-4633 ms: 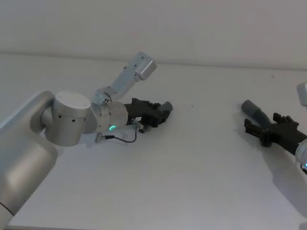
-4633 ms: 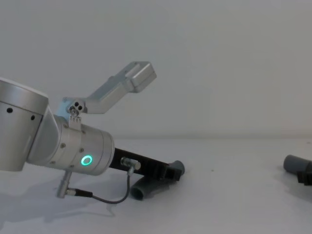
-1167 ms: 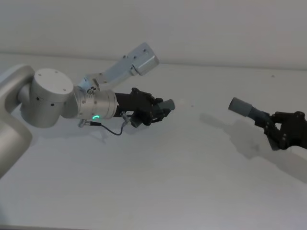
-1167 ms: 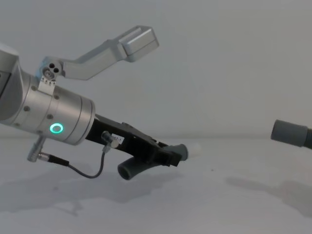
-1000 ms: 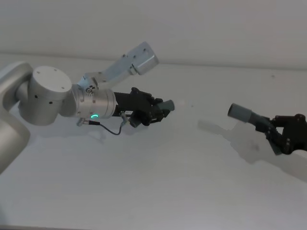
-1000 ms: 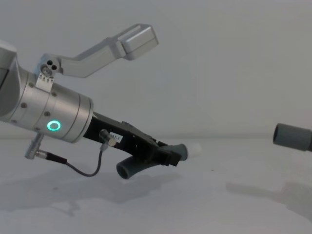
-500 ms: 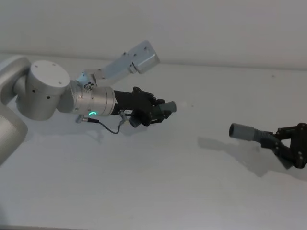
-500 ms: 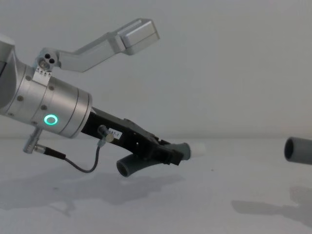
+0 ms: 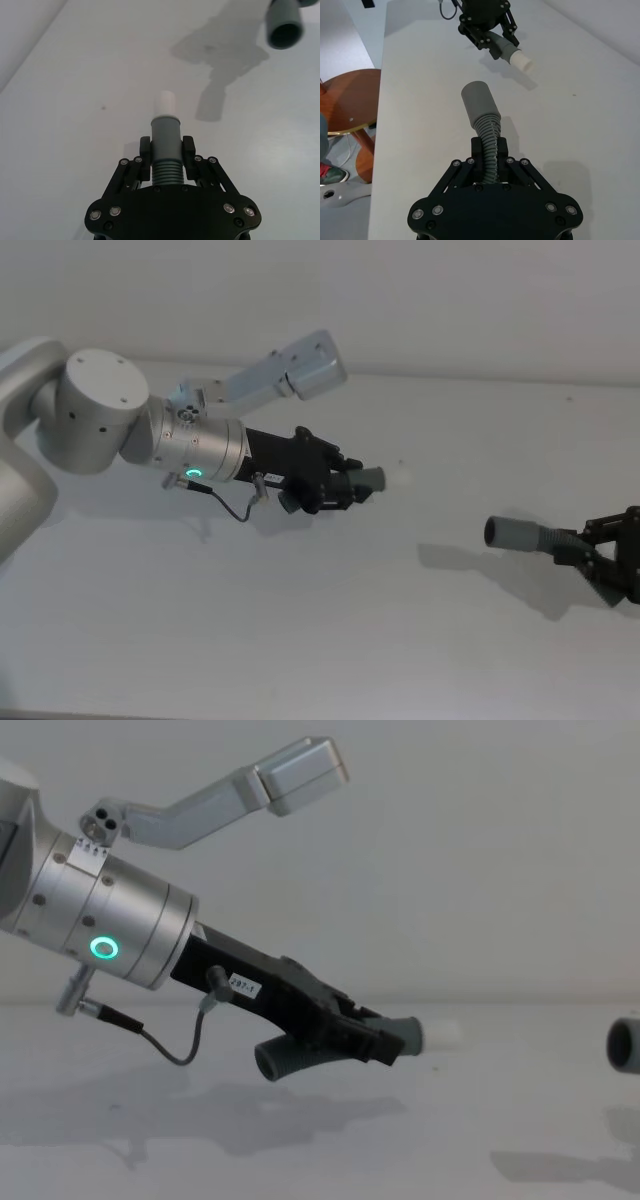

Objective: Use both hands to pick up one end of the pipe from the table, align the ends, and insert them.

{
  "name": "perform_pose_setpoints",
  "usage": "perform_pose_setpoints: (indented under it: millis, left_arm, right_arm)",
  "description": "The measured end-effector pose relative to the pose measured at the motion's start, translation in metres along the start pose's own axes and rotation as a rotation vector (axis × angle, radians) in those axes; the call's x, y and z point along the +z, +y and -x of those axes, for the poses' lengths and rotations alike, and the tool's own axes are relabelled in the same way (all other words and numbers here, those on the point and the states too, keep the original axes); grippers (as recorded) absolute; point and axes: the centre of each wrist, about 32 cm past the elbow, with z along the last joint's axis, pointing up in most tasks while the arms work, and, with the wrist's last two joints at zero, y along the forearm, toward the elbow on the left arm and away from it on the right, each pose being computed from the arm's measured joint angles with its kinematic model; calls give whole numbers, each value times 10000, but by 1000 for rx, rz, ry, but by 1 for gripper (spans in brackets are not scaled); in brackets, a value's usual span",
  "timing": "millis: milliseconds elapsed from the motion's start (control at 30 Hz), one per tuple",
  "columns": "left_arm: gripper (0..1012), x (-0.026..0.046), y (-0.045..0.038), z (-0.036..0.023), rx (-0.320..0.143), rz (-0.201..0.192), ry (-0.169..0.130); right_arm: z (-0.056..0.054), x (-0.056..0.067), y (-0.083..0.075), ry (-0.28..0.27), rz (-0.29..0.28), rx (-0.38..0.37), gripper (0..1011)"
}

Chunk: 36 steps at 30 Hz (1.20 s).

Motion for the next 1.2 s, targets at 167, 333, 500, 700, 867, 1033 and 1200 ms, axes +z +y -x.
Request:
perform_pose_setpoints:
  millis: [167,333,500,700,867,1033,1200]
  left_arm:
    - [368,45,-1,-11,-59,-3,-34]
    - [368,105,0,-12,-123,-10,-74]
    - [368,168,10,-6,-177,-19,-111]
    - [368,223,21,1,-218,-30,-143]
    - [368,264,30,3,-239,-34,-165]
    - [368,315,33,4,-256,-31,-190]
    - [368,367,25,4,-267,-23,-212]
  right_arm:
    - [-9,4,-15,0,2,12,158]
    - [-14,6,-25,0,3,20,158]
    - [-19,9,-31,-1,4,25,158]
    - [-22,10,-36,-1,5,30,158]
    - [-22,10,-38,-1,6,31,158]
    - [-23,10,-40,-1,6,33,158]
    - [-24,10,-41,-1,6,34,158]
